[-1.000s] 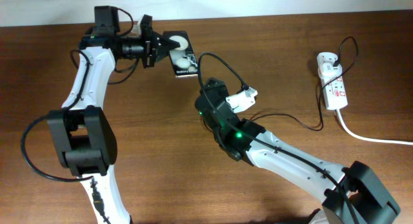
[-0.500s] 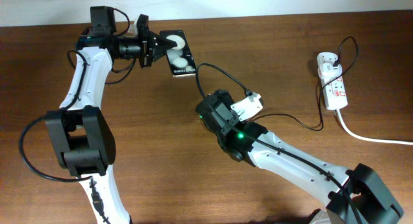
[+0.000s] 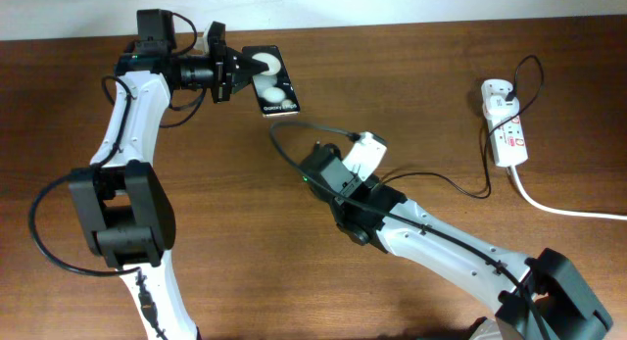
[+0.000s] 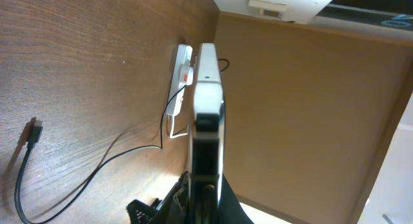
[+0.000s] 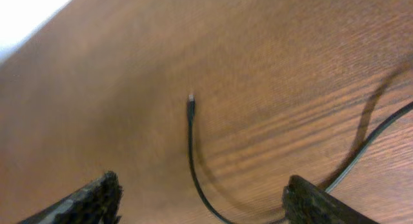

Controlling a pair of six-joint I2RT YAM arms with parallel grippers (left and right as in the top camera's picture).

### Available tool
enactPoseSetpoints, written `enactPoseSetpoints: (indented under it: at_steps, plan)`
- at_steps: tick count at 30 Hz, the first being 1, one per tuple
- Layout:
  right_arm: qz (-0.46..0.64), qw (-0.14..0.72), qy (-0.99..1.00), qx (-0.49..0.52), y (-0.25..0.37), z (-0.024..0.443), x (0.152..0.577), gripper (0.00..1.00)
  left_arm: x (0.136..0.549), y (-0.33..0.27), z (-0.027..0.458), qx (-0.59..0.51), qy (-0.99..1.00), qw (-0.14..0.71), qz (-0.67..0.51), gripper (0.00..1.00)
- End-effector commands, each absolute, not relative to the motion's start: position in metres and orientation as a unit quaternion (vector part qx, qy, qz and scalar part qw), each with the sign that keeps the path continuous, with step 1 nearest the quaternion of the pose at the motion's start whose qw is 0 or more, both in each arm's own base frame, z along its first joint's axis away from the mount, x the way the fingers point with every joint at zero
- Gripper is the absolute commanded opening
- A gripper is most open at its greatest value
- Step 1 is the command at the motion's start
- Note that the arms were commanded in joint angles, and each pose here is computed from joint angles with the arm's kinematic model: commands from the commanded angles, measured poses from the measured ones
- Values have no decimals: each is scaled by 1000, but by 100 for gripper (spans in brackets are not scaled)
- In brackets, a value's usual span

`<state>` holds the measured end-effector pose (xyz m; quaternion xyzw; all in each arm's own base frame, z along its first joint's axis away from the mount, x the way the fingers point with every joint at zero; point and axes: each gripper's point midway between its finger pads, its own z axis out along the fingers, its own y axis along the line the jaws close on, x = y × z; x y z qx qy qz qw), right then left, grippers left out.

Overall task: Plug charger to phone and switch on socket
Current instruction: 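Open the right gripper and pull it away from the phone, then move the right gripper down over the black cable's connector end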

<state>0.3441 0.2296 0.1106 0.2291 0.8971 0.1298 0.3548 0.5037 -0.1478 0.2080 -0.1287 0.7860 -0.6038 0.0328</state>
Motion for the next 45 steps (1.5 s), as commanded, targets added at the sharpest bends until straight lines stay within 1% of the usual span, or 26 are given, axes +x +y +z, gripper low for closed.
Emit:
enactPoseSetpoints:
  at_steps: [1,2,5,9,13,15,16,18,21,23,25,27,28,31,35,40,45]
  plan:
    - [121,332,932,83,245,112,329,96,501,-147,217,-110,776,34,-620,0]
    - [115,327,936,67,244,111,326,100,501,-147,217,-110,776,34,-620,0]
    - [95,315,943,44,236,109,318,99,501,-147,217,-110,777,35,-619,0]
    - [91,282,955,-28,238,106,301,99,501,-147,217,-111,777,36,-618,0]
    - [106,259,958,-61,245,102,292,86,502,-147,215,-113,780,38,-615,0]
    - [108,254,959,-64,246,101,290,82,504,-145,214,-116,783,41,-610,0]
    - [106,251,960,-65,246,102,289,79,505,-143,212,-120,784,45,-607,0]
    - [103,247,961,-66,245,108,289,76,507,-136,212,-126,784,49,-605,0]
    - [122,236,959,-99,253,121,288,65,512,-118,212,-134,783,63,-605,0]
    - [135,224,961,-92,251,130,292,59,512,-110,215,-115,779,81,-611,0]
    - [147,214,962,-82,247,135,296,56,508,-104,220,-97,771,86,-623,0]
    - [175,198,962,-69,244,139,300,47,502,-96,225,-84,762,91,-636,0]
    - [186,192,961,-65,243,139,301,44,500,-94,226,-80,757,91,-642,0]
    - [218,178,958,-50,239,145,306,39,493,-83,231,-76,745,91,-656,0]
    - [236,195,950,-62,245,166,316,39,484,-73,226,-100,744,76,-656,0]
    - [223,184,955,-69,252,184,331,39,468,-76,222,-93,747,69,-655,0]
    - [200,156,965,-67,263,180,351,39,457,-76,220,-85,749,69,-653,0]
